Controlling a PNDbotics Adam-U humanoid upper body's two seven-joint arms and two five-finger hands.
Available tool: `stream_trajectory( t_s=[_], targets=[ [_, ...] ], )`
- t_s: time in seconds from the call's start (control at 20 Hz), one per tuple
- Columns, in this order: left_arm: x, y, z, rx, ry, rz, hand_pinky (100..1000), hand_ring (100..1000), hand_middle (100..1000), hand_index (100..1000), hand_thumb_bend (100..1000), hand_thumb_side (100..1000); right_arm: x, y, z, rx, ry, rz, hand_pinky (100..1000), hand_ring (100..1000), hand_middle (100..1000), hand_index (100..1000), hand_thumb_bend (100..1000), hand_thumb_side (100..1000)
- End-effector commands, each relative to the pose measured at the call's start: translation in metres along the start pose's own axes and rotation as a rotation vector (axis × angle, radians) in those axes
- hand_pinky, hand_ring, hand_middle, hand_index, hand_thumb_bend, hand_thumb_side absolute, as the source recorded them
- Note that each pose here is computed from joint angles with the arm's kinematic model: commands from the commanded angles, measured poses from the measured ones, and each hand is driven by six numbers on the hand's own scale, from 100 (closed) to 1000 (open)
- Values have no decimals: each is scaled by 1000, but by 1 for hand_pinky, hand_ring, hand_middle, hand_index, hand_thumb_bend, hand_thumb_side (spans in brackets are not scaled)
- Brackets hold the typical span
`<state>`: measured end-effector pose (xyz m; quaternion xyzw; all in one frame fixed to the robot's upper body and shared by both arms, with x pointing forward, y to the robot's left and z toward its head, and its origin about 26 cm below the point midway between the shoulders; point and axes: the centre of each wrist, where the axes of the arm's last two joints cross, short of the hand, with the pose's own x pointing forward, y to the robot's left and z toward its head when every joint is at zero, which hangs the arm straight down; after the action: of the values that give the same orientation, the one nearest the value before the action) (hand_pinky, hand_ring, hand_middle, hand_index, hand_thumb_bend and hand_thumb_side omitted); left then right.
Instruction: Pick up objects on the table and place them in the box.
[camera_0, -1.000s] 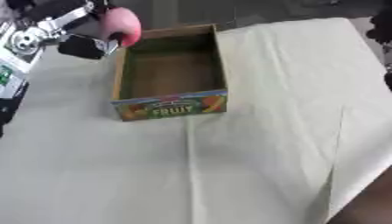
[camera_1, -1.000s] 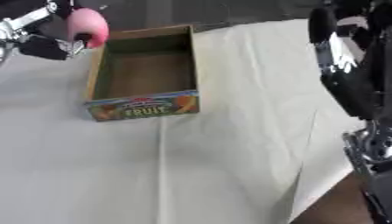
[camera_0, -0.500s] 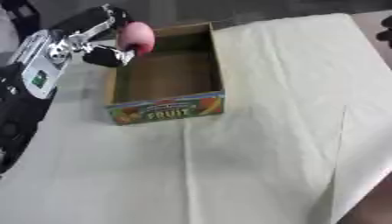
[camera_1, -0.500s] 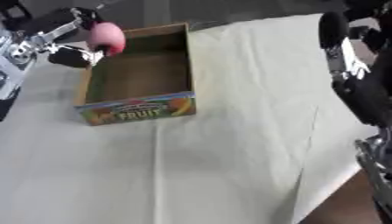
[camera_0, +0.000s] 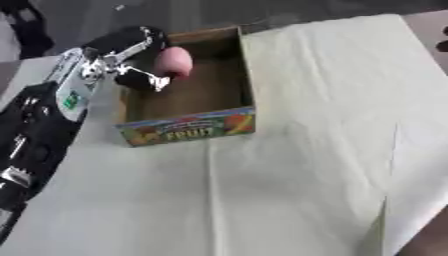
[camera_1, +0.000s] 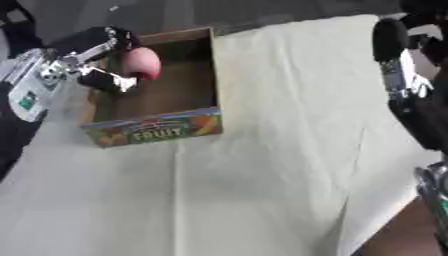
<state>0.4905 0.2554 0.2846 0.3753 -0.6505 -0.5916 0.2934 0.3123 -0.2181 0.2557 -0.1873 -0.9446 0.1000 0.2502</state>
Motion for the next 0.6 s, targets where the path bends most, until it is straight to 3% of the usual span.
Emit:
stream_trajectory(
  t_s=[0.05,0.4,0.6],
  targets=[
    [-3,13,-1,12,11,-61,793,823,762,619,168,366,7,-4,-6,5,-39,1,571,828,512,785,452,740],
    [-7,-1,-1,-61,12,-80,807,841,777,671,195,379,7,-4,-7,3,-41,1,572,828,512,784,452,740],
    [-8,-4,-2,-100,4,-88,812,850,788,772,237,415,8,-4,-7,5,-44,0,572,828,512,784,452,740]
  ],
)
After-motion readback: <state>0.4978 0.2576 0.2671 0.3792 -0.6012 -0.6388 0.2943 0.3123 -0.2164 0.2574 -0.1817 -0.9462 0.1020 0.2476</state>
